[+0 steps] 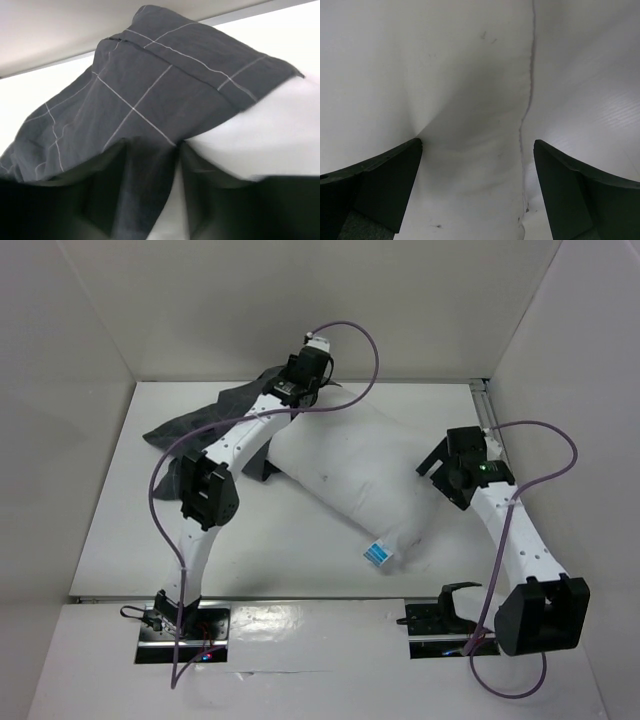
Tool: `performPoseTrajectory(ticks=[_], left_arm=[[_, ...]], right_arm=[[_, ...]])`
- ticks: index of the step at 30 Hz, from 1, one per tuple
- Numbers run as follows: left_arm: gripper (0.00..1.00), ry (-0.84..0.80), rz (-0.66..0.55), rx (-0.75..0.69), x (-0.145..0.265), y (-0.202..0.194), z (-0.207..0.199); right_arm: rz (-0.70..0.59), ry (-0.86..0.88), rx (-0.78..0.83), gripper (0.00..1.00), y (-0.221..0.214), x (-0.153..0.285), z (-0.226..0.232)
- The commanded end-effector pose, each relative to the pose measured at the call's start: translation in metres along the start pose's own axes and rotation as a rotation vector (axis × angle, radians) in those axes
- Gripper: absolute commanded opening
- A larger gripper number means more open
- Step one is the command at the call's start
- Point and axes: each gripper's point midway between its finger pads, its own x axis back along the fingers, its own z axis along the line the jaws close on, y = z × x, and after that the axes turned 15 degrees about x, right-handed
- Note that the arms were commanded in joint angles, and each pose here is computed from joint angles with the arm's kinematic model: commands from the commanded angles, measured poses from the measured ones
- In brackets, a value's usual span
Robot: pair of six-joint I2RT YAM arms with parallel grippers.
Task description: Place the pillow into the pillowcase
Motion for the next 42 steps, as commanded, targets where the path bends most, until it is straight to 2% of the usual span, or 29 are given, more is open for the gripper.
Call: performPoseTrajectory(ticks=[1,2,3,5,6,7,8,10,11,14,18,20,21,26,27,29,30,31,34,36,41,42], left_arm=[[0.51,0.005,-0.002,0.079,0.006,0.021,0.024],[0.41,-0.005,-0.004,0.098,0.004,0.025,0.026],[0.23,-0.035,0.019,0.115,0.002,0.021,0.025],[0.11,-0.082,0.025,0.13,0.007,0.024,0.018],[0.0,-0.108,0.028,0.155,0.006,0.027,0.017],[0.0,-0.127,0.025,0.174,0.011,0.032,0.015],[0.0,-0.148,0.02,0.179,0.013,0.036,0.011],[0.0,-0.219,0.029,0.209,0.024,0.043,0.001],[0.0,-0.306,0.034,0.21,0.039,0.049,-0.014],[0.0,-0.478,0.017,0.23,0.082,0.067,-0.053],[0.0,-0.752,-0.059,0.187,0.182,0.091,-0.127],[0.0,-0.807,-0.085,0.183,0.212,0.099,-0.14],[0.0,-0.884,-0.101,0.213,0.242,0.114,-0.143],[0.0,-1.172,-0.065,0.34,0.319,0.14,-0.156],[0.0,-1.235,-0.008,0.368,0.329,0.135,-0.162],[0.0,-1.263,0.053,0.387,0.327,0.122,-0.17],[0.0,-1.24,0.131,0.392,0.313,0.098,-0.183],[0.0,-1.22,0.166,0.385,0.302,0.084,-0.188],[0.0,-1.095,0.265,0.388,0.261,0.042,-0.196],[0.0,-1.025,0.277,0.369,0.25,0.029,-0.194],[0.0,-1.013,0.219,0.306,0.273,0.032,-0.197],[0.07,-1.02,0.239,0.294,0.276,0.026,-0.202]], right_arm=[[-0.013,0.171,0.036,1.0,-0.002,0.006,0.026],[-0.016,0.174,0.035,1.0,-0.002,0.004,0.026],[-0.006,0.187,0.045,1.0,-0.006,-0.001,0.029],[-0.003,0.213,0.054,0.97,-0.005,-0.003,0.035],[0.002,0.219,0.066,0.94,-0.008,-0.007,0.039],[-0.007,0.233,0.085,0.87,-0.008,-0.006,0.043],[-0.003,0.241,0.086,0.66,-0.008,-0.008,0.046],[-0.033,0.298,0.127,0.29,-0.006,-0.004,0.062],[-0.039,0.327,0.157,0.01,-0.007,-0.001,0.068],[-0.138,0.451,0.224,0.0,0.015,0.028,0.108],[-0.246,0.605,0.35,0.0,0.031,0.084,0.163],[-0.319,0.645,0.358,0.0,0.052,0.12,0.177],[-0.356,0.679,0.375,0.0,0.06,0.144,0.185],[-0.424,0.695,0.363,0.0,0.071,0.185,0.184],[-0.433,0.697,0.337,0.0,0.074,0.19,0.182],[-0.4,0.618,0.318,0.0,0.06,0.16,0.17],[-0.42,0.613,0.279,0.0,0.061,0.158,0.166],[-0.387,0.563,0.284,0.0,0.044,0.132,0.158],[-0.338,0.476,0.257,0.0,0.027,0.093,0.134],[-0.296,0.462,0.25,0.0,0.016,0.086,0.126],[-0.273,0.403,0.242,0.0,0.01,0.089,0.096],[-0.279,0.371,0.233,0.0,0.012,0.088,0.087]])
